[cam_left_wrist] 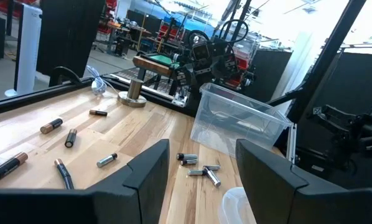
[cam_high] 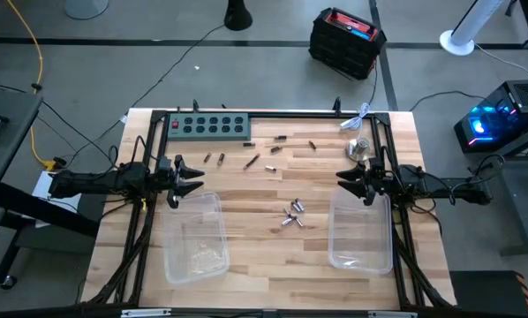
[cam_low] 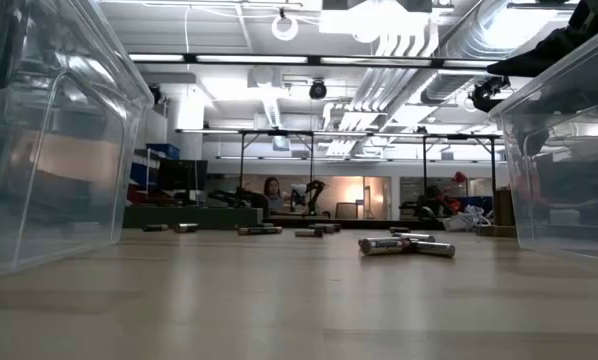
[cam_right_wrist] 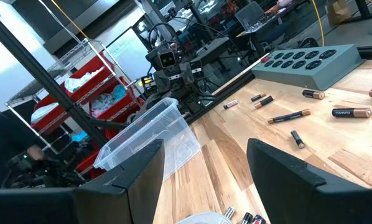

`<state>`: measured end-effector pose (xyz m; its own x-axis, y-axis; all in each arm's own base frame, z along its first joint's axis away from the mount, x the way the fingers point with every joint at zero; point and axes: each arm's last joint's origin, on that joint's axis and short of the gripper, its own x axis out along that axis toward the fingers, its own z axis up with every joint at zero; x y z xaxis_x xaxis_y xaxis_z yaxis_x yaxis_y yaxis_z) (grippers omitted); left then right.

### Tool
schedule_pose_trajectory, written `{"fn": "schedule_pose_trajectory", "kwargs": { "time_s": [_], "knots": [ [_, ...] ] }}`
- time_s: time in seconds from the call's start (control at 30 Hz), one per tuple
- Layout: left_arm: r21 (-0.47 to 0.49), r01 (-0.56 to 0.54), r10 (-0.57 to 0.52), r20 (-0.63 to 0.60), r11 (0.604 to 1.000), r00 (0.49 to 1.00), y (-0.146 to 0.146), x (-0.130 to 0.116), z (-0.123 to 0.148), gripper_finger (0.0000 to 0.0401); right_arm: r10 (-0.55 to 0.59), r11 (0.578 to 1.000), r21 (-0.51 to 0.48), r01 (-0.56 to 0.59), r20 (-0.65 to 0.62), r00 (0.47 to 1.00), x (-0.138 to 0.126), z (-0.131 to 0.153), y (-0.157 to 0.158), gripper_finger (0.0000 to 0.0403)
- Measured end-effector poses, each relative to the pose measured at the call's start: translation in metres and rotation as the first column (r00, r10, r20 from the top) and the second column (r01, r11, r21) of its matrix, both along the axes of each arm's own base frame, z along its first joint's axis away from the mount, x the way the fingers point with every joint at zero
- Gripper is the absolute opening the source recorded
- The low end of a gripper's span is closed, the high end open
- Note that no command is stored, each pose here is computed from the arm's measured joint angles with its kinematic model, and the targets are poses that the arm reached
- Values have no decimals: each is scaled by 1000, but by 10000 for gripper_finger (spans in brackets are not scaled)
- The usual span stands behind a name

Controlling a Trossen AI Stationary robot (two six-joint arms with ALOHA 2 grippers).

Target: Sort batteries

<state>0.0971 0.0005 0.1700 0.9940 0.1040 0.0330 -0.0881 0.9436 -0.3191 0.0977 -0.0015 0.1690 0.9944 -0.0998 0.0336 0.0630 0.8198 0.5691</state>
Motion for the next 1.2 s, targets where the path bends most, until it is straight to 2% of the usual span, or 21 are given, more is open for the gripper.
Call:
{"fn": "schedule_pose_trajectory", "kwargs": {
  "time_s": [1.1,1.2],
  "knots": [
    [0,0,0,-1,1000,1000,0,0,0,179,0,1000,0,0,0,1000,0,0,0,224],
    [0,0,0,0,1000,1000,0,0,0,179,-87,996,25,86,31,996,0,3,-2,224]
  ]
}}
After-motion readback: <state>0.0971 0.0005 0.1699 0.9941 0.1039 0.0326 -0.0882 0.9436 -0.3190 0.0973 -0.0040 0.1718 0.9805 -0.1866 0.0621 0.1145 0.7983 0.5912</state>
